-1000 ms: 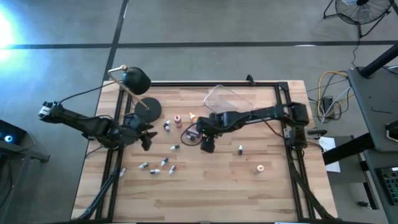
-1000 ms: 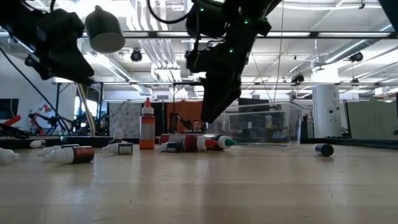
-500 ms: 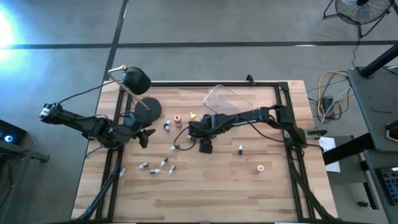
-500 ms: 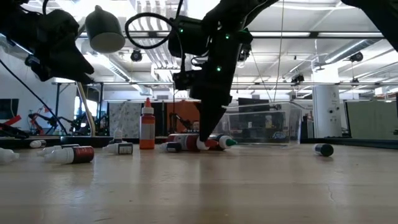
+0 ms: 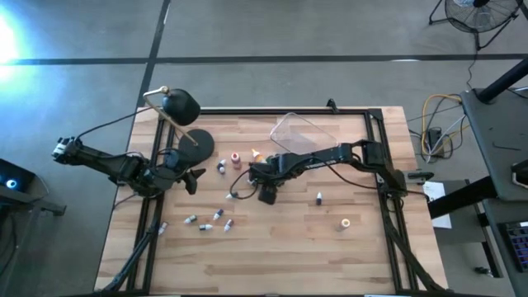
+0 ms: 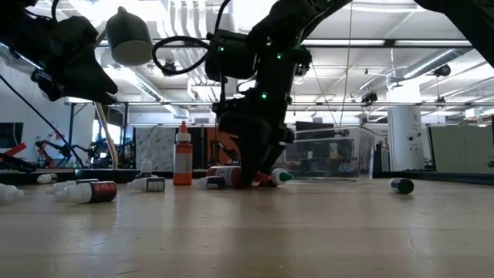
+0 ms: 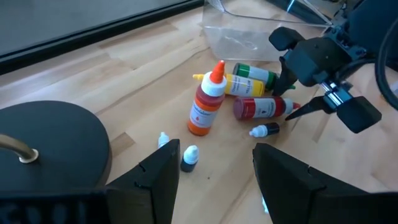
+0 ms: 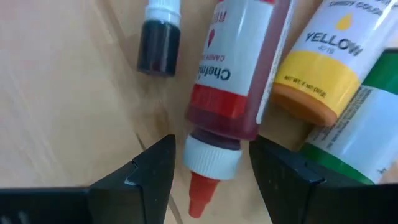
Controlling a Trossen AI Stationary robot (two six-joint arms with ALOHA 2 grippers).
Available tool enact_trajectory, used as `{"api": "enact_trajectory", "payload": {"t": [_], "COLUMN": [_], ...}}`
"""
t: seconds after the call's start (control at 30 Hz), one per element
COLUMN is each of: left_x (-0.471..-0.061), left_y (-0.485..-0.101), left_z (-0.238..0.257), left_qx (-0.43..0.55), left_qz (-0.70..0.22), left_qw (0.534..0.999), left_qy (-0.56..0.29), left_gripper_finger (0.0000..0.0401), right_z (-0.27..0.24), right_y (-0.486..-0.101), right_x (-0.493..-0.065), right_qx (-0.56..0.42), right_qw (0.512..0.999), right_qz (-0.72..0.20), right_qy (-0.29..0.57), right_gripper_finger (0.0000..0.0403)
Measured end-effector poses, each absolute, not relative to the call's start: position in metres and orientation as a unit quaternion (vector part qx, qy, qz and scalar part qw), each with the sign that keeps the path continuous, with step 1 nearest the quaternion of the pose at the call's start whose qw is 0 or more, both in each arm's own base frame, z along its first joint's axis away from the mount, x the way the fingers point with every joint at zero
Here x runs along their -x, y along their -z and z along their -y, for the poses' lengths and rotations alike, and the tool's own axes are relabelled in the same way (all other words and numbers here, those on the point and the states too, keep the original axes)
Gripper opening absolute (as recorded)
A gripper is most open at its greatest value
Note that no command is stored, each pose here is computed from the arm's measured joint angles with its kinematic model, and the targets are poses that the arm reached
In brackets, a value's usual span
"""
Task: Pick & Place food coloring
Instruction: Adjust the large red food coloring bottle
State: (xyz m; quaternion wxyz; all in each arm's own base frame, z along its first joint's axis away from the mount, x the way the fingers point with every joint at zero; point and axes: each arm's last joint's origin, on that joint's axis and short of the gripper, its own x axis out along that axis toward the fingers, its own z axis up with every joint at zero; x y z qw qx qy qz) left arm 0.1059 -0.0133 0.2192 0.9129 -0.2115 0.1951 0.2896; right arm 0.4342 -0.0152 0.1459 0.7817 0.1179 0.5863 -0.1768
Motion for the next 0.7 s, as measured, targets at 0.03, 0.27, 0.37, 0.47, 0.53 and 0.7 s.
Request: {"api": "enact_trajectory", "payload": {"t": [0.03, 0.27, 0.37, 0.47, 0.53, 0.7], "left_x": [-0.106, -0.106, -0.106, -0.106, -0.106, -0.106], "left_y": [-0.219, -0.218, -0.218, -0.218, -0.218, -0.218], "left_z": [0.013, 0.013, 0.013, 0.013, 0.013, 0.013], "left_qx": [0.212, 0.213, 0.212, 0.212, 0.213, 0.210], "left_qz": [-0.195, -0.195, -0.196, -0.195, -0.195, -0.194], "left_qw": [0.913, 0.913, 0.913, 0.913, 0.913, 0.914], "left_qy": [-0.290, -0.290, -0.290, -0.290, -0.290, -0.288], "left_gripper_finger": [0.0177, 0.0177, 0.0177, 0.0177, 0.0177, 0.0177], "right_z": [0.015, 0.020, 0.022, 0.025, 0.027, 0.036], "right_y": [-0.146, -0.146, -0.146, -0.150, -0.161, -0.202], "right_x": [-0.434, -0.434, -0.434, -0.431, -0.428, -0.415], "right_qx": [-0.120, -0.124, -0.130, -0.153, -0.170, -0.299], "right_qw": [0.782, 0.781, 0.779, 0.767, 0.748, 0.645], "right_qz": [-0.584, -0.582, -0.584, -0.600, -0.623, -0.696], "right_qy": [0.179, 0.187, 0.187, 0.167, 0.154, 0.106], "right_gripper_finger": [0.0198, 0.0165, 0.0130, 0.0103, 0.0103, 0.0103]}}
